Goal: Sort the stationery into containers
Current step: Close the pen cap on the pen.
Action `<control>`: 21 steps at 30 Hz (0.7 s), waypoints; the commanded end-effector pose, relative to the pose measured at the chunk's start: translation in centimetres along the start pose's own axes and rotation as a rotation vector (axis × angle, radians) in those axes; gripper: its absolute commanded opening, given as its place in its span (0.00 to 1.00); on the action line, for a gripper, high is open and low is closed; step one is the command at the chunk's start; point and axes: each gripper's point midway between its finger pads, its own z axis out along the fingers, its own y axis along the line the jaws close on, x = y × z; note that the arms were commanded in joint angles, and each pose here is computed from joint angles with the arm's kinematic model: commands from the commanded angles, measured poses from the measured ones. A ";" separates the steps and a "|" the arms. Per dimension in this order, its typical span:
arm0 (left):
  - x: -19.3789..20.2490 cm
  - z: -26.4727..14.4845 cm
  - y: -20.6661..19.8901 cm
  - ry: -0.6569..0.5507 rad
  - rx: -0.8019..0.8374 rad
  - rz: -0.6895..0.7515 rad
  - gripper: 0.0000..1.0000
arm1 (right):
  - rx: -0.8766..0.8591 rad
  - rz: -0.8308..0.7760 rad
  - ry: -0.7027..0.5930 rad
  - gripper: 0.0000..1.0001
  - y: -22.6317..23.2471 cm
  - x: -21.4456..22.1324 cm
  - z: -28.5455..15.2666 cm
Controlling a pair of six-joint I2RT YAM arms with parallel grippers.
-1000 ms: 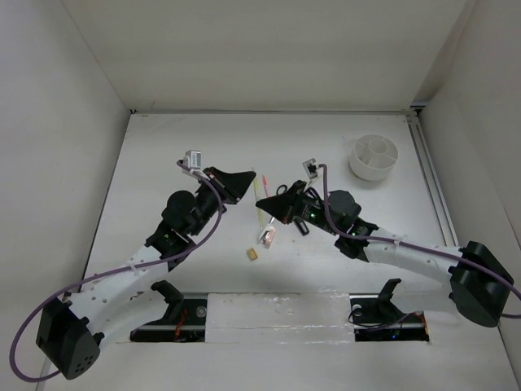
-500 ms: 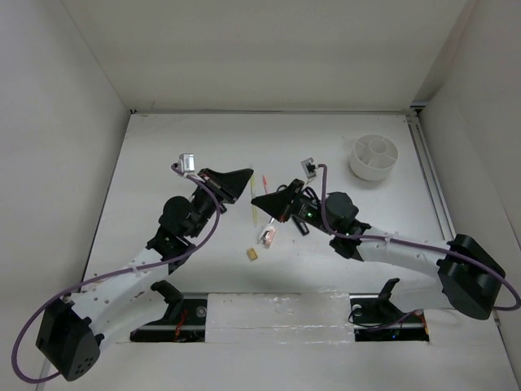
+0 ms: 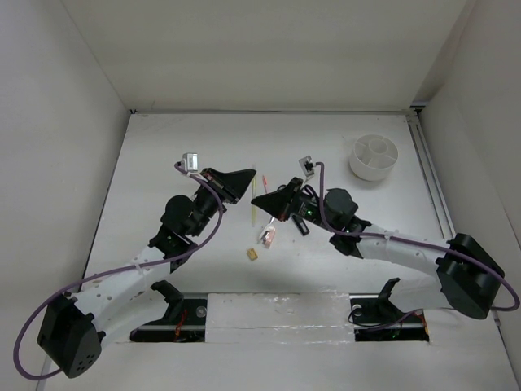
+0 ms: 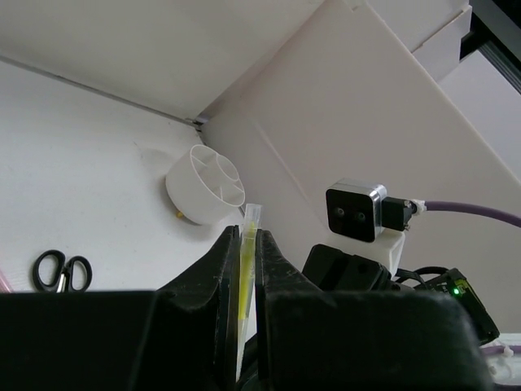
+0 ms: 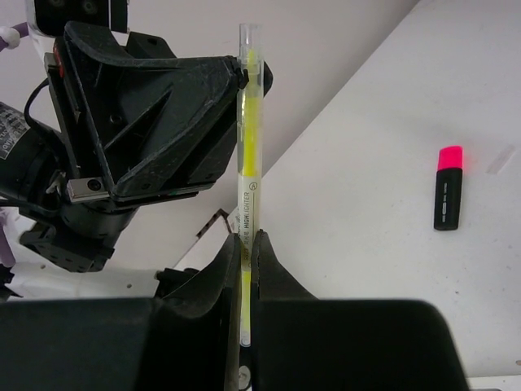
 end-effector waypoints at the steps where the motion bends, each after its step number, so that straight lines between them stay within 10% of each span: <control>1: 6.3 -1.8 1.5 0.268 -0.004 0.001 0.00 | -0.180 -0.091 -0.374 0.00 6.8 -12.0 -0.3; 21: 6.5 -2.6 2.2 0.272 -0.019 0.030 0.00 | -0.254 -0.116 -0.301 0.00 6.9 -12.4 0.3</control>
